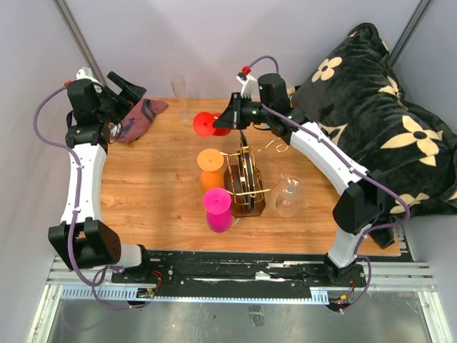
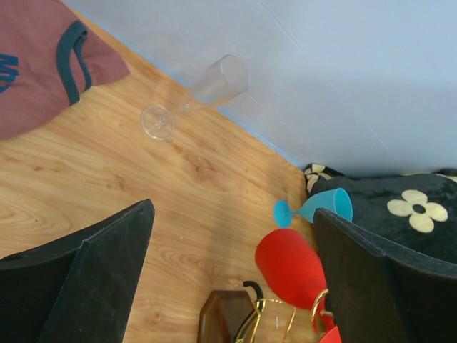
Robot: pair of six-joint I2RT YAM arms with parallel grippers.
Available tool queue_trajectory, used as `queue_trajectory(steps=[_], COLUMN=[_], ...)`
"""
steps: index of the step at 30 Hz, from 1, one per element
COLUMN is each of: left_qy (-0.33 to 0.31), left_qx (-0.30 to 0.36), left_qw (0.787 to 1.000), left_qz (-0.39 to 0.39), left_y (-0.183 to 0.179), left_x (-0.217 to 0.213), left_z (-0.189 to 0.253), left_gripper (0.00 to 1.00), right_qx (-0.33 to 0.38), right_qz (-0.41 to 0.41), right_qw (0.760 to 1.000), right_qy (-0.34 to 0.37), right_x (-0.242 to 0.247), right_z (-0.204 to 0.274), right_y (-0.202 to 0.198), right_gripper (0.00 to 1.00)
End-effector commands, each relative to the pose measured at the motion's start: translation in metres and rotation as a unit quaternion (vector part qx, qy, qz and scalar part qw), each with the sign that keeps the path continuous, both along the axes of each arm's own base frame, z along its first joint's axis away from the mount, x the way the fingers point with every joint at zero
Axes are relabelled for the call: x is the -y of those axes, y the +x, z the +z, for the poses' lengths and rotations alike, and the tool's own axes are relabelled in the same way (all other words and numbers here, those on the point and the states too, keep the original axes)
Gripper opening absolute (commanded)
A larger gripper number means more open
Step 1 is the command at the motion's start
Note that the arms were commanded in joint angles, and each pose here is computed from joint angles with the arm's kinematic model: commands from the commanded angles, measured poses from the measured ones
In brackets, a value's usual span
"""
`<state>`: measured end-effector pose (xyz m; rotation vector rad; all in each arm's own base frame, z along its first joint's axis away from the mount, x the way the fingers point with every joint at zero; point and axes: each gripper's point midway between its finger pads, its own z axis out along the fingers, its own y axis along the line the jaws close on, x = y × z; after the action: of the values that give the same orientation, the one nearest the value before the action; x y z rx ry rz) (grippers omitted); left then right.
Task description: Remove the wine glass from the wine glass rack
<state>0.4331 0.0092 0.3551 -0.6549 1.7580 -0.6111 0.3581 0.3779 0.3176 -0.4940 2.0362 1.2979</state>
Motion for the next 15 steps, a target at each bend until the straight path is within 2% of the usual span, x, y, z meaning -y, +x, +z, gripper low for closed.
queue_trajectory(steps=[1, 7, 15], left_qy=[0.015, 0.015, 0.02], left_qx=[0.001, -0.005, -0.006], left_qw=[1.0, 1.0, 1.0], left_qz=[-0.009, -0.011, -0.016], left_y=[-0.006, -0.009, -0.013], left_x=[0.002, 0.003, 0.005], left_z=[-0.003, -0.009, -0.008], left_gripper=[1.0, 1.0, 1.0], right_qx=[0.059, 0.056, 0.047], right_qz=[-0.044, -0.049, -0.042], right_qw=[0.996, 0.995, 0.996], right_qy=[0.057, 0.062, 0.067], right_x=[0.022, 0.033, 0.018], right_z=[0.051, 0.054, 0.049], right_y=[0.016, 0.015, 0.044], right_gripper=[0.01, 0.01, 0.01])
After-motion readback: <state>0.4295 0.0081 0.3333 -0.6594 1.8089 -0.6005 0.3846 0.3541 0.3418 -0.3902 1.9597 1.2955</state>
